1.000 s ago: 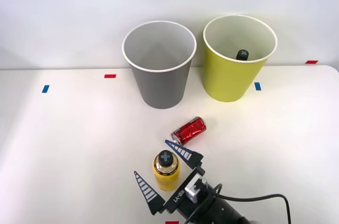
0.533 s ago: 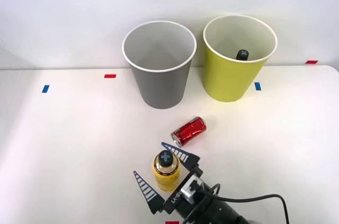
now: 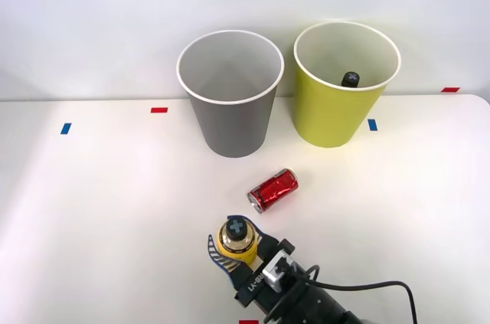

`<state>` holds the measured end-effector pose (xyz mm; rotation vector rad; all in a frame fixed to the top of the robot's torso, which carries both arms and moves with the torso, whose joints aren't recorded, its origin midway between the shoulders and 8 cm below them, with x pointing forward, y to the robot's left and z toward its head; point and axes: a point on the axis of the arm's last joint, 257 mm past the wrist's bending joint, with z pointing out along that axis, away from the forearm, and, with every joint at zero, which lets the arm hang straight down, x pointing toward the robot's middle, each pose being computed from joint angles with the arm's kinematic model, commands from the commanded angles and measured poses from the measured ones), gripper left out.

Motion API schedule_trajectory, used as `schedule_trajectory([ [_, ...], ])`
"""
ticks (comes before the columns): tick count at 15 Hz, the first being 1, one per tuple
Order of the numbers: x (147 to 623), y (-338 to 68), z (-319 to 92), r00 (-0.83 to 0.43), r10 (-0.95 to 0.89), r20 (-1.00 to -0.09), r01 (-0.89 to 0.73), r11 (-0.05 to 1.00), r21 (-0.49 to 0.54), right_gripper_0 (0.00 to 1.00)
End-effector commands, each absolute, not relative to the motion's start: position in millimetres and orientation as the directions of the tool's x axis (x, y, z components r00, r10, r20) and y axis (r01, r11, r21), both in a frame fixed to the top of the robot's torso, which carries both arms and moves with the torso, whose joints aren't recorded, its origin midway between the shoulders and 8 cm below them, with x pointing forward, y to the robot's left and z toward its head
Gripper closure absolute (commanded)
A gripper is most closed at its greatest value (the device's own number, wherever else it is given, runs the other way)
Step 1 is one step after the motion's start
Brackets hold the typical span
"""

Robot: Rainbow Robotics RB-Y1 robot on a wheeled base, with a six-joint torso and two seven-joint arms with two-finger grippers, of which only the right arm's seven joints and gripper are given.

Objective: Put cans in the gray bin, plastic bottles in the light green bin

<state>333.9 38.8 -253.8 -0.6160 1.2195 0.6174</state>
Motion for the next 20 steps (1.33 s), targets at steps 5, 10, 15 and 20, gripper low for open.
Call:
schedule_trajectory([
  [5,341.6,-13.2,-215.0,0.231,0.13,-0.964,-0.651,0.757,-0.054,1.0],
  [10,339.8,-78.2,-173.3,0.184,0.153,-0.971,-0.559,0.829,0.025,1.0],
  [15,368.3,-134.3,-140.2,0.228,0.238,-0.944,-0.449,0.886,0.115,1.0],
  [20,384.2,-156.7,-115.4,0.299,0.257,-0.919,-0.391,0.912,0.128,1.0],
])
